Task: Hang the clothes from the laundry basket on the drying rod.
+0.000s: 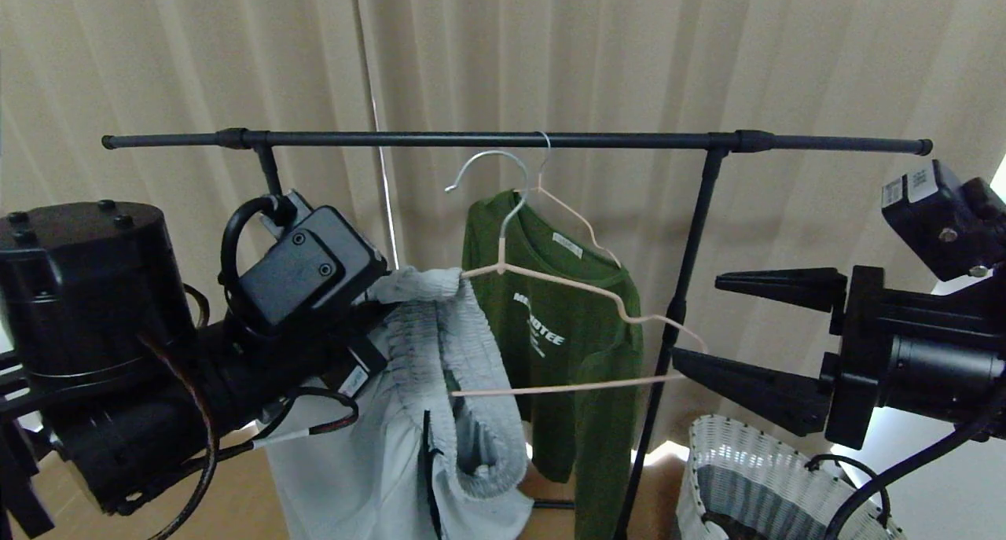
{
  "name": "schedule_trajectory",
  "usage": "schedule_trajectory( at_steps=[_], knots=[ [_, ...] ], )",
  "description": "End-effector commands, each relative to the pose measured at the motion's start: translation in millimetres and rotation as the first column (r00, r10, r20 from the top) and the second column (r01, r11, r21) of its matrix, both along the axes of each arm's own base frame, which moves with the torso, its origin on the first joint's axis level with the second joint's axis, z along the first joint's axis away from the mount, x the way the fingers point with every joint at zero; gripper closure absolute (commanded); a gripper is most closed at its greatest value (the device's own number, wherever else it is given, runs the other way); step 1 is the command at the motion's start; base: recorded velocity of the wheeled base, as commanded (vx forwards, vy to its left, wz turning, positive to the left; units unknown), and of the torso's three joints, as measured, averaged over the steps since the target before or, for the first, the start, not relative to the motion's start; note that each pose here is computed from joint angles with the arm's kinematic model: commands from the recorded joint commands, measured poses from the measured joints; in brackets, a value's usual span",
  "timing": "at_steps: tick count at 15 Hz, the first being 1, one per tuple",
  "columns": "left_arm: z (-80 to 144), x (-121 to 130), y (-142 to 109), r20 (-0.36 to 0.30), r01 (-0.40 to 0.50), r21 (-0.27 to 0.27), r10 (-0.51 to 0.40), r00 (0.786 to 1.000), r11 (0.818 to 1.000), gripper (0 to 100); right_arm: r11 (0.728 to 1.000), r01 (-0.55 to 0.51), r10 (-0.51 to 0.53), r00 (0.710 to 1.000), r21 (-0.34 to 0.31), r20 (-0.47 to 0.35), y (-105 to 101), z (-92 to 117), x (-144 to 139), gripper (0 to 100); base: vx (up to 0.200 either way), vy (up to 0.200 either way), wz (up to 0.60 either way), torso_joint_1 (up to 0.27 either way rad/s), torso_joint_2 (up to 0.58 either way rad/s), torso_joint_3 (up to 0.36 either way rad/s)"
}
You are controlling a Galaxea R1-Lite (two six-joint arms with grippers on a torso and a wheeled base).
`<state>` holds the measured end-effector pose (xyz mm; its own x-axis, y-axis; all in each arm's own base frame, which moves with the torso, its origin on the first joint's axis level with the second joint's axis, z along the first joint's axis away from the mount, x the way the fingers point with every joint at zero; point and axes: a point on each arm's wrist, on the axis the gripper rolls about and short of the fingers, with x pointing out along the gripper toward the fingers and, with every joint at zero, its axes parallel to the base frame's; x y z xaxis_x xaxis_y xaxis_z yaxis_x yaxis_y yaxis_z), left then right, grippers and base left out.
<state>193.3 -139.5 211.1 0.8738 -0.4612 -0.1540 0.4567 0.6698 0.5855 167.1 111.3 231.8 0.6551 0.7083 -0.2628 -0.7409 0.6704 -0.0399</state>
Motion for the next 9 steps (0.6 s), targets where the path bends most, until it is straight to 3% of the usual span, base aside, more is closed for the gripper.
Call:
schedule_trajectory(
  at_steps=[1,4,5,9],
  knots=[
    [4,-2,2,0.010,-0.040,-0.019,0.040,0.999,0.999,100,0.999,0.052,-0.052,0.999,-0.002,0.007,-7,1,0,0,0.000,0.000,0.00,0.000,0.00,0.000],
    [7,-5,5,-0.036,-0.113,-0.132,0.109,0.993,0.985,100,0.993,0.106,-0.107,0.994,-0.046,-0.022,-9,-16,-2,0,0.000,0.000,0.00,0.000,0.00,0.000],
    [10,-6,4,-0.060,-0.133,-0.203,0.123,0.991,0.970,100,0.995,0.081,-0.084,0.995,-0.061,-0.045,-6,-23,-6,0,0.000,0.000,0.00,0.000,0.00,0.000],
    [23,-9,0,-0.093,-0.124,-0.350,0.097,0.991,0.929,100,0.995,-0.041,0.032,0.995,-0.093,-0.097,10,-40,-23,0,0.000,0.000,0.00,0.000,0.00,0.000]
  ],
)
